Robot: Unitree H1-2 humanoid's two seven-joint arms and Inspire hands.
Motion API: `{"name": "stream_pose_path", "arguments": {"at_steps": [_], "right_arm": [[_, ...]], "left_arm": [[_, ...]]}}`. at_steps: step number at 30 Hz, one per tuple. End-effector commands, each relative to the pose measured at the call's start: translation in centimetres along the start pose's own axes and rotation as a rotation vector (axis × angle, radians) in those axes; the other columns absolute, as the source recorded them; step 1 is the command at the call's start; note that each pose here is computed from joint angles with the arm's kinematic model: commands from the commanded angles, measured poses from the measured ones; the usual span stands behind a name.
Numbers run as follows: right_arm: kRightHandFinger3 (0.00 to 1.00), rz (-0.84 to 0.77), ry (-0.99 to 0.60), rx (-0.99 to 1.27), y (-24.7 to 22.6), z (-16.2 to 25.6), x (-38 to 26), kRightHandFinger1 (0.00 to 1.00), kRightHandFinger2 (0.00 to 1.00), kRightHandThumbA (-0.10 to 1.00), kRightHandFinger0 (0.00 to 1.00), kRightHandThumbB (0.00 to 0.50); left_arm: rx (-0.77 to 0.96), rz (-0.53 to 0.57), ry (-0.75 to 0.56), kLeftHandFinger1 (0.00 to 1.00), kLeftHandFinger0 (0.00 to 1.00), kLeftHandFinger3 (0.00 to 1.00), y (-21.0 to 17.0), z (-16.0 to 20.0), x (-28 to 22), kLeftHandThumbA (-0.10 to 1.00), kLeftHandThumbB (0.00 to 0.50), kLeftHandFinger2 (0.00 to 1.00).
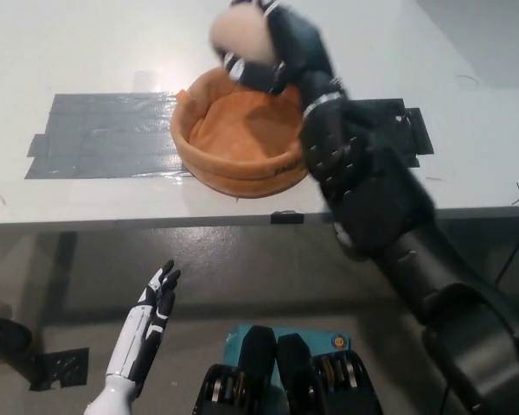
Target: A person hands a emotional support dumpling to the robot which it grabs with its right hand and places in the soft place kept infront of it in the centre of the desk
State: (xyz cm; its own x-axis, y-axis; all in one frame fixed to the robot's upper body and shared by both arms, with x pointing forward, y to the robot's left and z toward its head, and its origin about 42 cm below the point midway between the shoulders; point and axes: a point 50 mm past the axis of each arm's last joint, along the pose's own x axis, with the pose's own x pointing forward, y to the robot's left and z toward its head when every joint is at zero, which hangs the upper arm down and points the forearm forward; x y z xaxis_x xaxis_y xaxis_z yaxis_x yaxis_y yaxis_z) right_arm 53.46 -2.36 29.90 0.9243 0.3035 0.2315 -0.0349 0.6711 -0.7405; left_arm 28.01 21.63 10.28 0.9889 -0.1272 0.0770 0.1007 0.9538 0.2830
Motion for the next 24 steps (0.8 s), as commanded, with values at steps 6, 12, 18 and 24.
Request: {"name": "stream_pose_path", "arguments": {"at_steps": [6,12,18,24], "right_arm": [[1.00,0.251,0.000,-0.009,1.1,0.4,1.6,1.00,1.00,0.45,1.00,0.391],[1.00,0.283,0.000,-0.043,1.5,-0.5,1.2,1.00,1.00,0.86,1.00,0.452],[1.00,0.238,-0.038,0.001,-0.5,0.2,1.4,1.00,1.00,0.98,1.00,0.500],[1.00,0.085,-0.182,0.144,-5.1,2.8,0.9,1.00,1.00,0.95,1.00,0.476]], "left_arm": [[0.047,-0.013,-0.068,1.00,1.00,1.00,0.2,1.8,0.8,0.99,0.074,1.00],[0.043,-0.016,-0.077,1.00,1.00,1.00,0.2,1.9,1.1,0.97,0.089,1.00],[0.039,-0.018,-0.075,1.00,1.00,1.00,0.2,2.1,1.1,0.96,0.085,1.00],[0.026,-0.017,-0.075,1.00,1.00,1.00,0.2,2.1,1.2,0.94,0.087,1.00]]}}
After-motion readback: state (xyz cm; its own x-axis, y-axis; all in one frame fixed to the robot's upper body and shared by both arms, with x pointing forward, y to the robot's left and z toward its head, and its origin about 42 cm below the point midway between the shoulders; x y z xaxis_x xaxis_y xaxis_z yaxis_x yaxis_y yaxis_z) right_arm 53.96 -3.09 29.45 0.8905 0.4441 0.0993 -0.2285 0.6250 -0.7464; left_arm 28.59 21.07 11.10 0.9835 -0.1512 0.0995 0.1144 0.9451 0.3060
